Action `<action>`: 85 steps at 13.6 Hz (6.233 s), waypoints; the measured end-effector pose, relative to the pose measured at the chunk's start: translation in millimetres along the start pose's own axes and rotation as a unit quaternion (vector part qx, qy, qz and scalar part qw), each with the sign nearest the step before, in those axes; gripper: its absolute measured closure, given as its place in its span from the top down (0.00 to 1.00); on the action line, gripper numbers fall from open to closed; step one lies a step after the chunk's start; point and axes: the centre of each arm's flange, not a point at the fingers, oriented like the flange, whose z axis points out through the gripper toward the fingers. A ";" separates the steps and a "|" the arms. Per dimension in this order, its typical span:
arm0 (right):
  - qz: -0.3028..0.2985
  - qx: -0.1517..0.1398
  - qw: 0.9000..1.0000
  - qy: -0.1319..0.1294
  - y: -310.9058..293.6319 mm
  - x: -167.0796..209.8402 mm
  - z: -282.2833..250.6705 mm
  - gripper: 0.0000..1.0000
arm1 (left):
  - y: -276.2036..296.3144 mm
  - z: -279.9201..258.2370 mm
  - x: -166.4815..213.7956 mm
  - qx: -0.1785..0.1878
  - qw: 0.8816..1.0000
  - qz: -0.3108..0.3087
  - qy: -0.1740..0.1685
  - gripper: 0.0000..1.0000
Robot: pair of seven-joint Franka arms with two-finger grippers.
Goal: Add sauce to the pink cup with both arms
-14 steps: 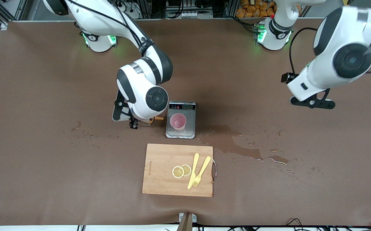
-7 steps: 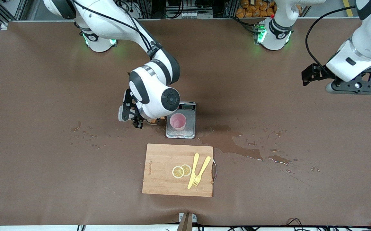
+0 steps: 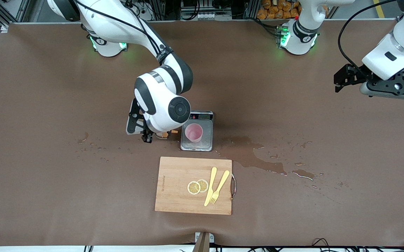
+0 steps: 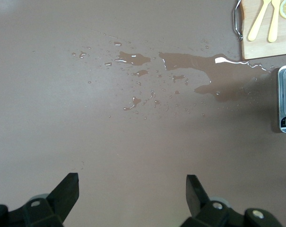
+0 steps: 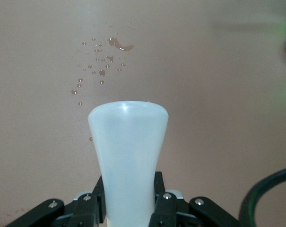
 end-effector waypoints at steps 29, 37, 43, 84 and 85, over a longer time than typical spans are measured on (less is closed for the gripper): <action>-0.090 -0.106 0.801 -0.582 -145.4 349.6 186.5 0.40 | -5.2 -21.5 -20.2 -0.033 0.998 -0.054 -0.004 1.00; -0.110 -0.079 0.725 -0.675 -115.3 412.1 295.4 0.40 | -4.6 -21.8 -20.2 -0.033 0.998 -0.054 -0.003 1.00; -0.136 -0.050 0.677 -0.721 -89.9 426.3 379.3 0.40 | -4.9 -22.1 -19.8 -0.033 0.998 -0.054 -0.002 1.00; -0.285 0.009 0.685 -0.671 -127.1 516.8 308.4 1.00 | -8.3 -27.9 -19.4 -0.033 0.998 -0.057 0.006 1.00; -0.297 0.011 0.690 -0.660 -129.5 511.8 288.5 1.00 | -8.5 -27.9 -19.4 -0.033 0.998 -0.057 0.006 1.00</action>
